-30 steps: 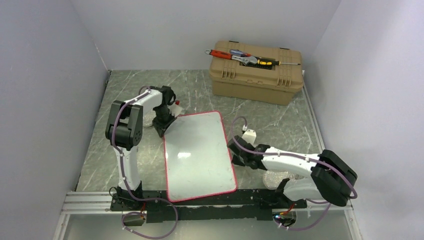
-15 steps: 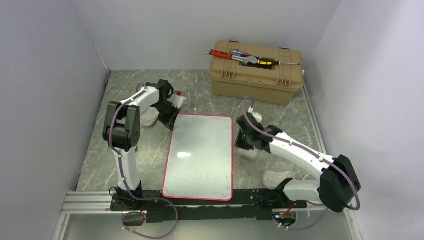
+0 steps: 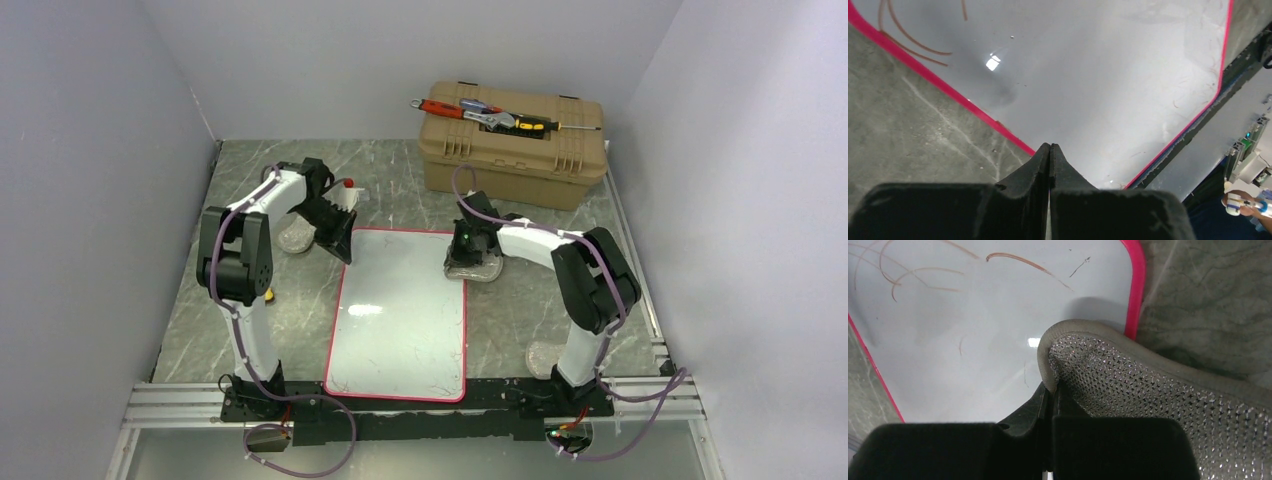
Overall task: Erase the whiteboard
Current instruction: Erase the whiteboard at the center of the board.
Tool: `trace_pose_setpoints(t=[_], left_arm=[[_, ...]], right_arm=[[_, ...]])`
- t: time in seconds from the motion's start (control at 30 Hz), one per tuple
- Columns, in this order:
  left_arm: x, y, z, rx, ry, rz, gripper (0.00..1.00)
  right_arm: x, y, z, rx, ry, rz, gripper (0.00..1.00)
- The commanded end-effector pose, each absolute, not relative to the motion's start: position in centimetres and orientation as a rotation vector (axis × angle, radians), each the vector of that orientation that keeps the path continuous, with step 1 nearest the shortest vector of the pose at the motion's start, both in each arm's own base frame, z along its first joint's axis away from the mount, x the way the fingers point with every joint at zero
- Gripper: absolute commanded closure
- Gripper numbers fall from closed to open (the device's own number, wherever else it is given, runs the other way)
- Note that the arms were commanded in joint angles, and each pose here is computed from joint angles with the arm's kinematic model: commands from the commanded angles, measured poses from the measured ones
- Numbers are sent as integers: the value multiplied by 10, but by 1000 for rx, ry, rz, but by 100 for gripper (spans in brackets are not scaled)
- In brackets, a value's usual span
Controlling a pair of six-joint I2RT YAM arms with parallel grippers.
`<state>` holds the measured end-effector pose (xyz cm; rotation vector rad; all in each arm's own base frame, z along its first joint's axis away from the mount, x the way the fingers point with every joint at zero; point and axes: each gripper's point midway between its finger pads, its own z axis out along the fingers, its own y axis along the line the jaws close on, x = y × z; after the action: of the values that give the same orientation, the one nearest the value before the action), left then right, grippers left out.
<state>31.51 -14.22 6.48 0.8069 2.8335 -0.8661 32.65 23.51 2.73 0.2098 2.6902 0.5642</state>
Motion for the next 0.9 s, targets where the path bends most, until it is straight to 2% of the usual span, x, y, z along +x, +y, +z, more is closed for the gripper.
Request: trace_pose_setpoints(t=[0.0, 0.1, 0.27, 0.6, 0.87], left_arm=[[310, -154, 95, 870, 2700, -1008, 92], [311, -154, 87, 885, 2684, -1006, 92], [324, -142, 39, 824, 2794, -873, 96], [323, -124, -15, 816, 2937, -681, 96], [312, -116, -34, 853, 3003, -599, 96]], right_arm=[[356, 253, 51, 163, 2582, 669, 100], [362, 248, 44, 182, 2597, 664, 100], [374, 246, 33, 205, 2619, 699, 100], [375, 267, 9, 299, 2639, 787, 100], [385, 362, -12, 242, 2658, 867, 100]])
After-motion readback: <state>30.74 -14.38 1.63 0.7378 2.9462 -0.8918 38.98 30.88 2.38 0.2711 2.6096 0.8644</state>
